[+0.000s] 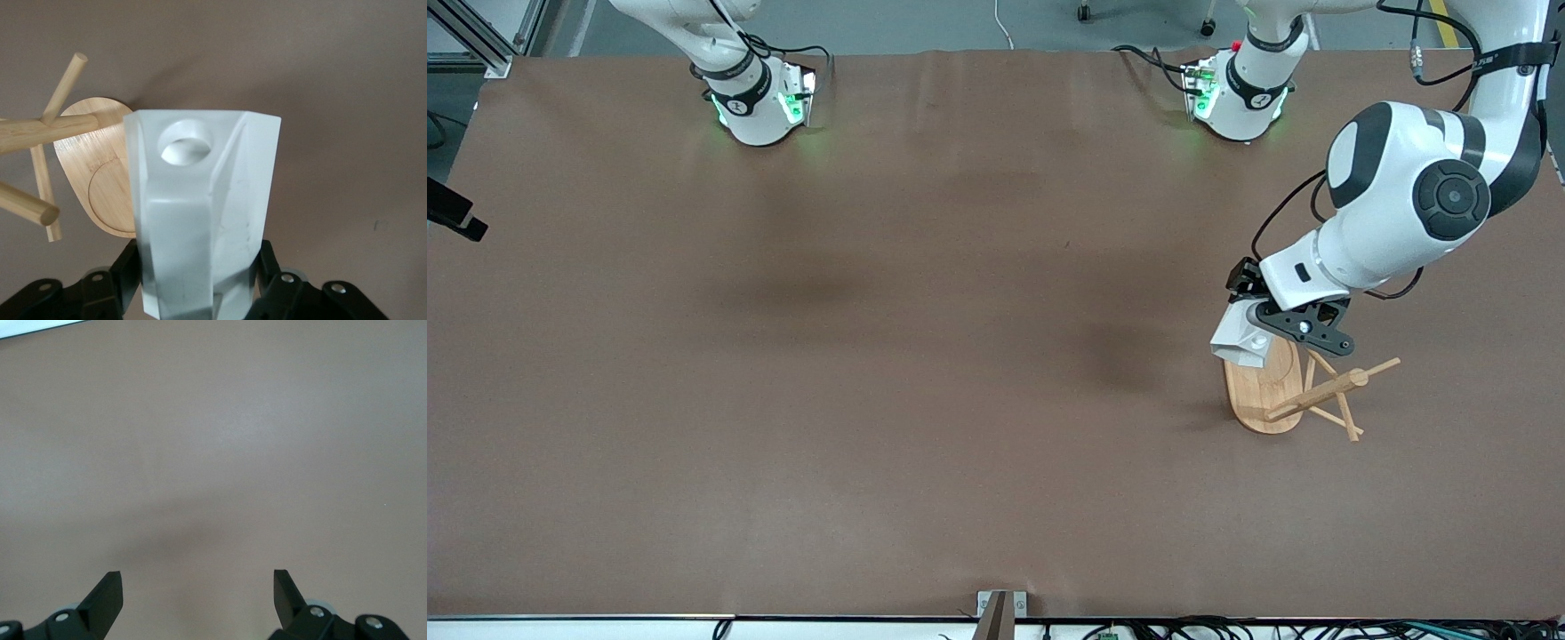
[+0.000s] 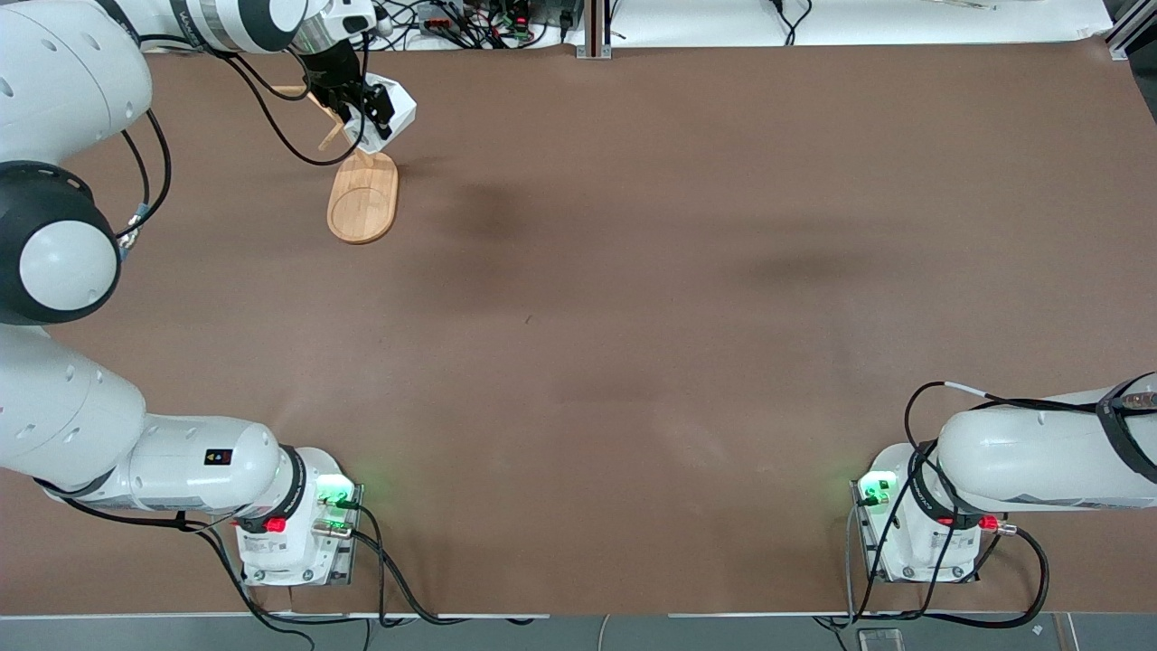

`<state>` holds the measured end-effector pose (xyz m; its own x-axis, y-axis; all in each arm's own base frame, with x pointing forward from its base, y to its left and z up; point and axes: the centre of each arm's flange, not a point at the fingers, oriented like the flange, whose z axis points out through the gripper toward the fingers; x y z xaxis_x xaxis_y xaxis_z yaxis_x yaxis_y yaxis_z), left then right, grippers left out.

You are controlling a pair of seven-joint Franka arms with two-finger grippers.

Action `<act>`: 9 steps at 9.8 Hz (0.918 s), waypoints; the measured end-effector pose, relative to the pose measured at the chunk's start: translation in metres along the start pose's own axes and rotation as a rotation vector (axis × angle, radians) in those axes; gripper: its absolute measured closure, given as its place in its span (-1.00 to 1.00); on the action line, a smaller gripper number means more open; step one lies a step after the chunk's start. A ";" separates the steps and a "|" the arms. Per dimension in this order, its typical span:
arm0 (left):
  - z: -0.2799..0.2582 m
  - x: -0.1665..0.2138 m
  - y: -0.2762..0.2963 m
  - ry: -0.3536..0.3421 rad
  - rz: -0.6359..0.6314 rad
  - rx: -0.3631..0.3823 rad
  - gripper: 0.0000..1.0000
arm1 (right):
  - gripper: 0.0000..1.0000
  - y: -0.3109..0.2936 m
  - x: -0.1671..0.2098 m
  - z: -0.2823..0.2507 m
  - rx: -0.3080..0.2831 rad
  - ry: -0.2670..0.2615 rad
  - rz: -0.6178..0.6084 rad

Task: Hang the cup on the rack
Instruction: 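Carry the cup with the left gripper over the wooden rack, then lower the cup onto a rack peg with the left gripper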

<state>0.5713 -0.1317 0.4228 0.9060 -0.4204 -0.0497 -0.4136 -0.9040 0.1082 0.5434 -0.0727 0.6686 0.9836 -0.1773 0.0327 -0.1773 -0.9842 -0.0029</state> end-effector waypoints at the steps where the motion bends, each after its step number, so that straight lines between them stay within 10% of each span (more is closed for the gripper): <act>1: 0.002 -0.003 -0.009 -0.004 0.019 -0.002 -0.44 | -1.00 0.001 0.000 0.000 0.000 0.000 -0.023; 9: 0.013 -0.012 -0.043 -0.021 0.050 -0.016 -0.44 | -1.00 0.005 0.000 -0.001 0.000 -0.004 -0.028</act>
<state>0.5772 -0.0883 0.4058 0.8819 -0.4669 -0.0647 -0.4569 -0.8804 0.1268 0.5421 -0.0772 0.6694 0.9883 -0.1498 0.0285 -0.1498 -0.9887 -0.0016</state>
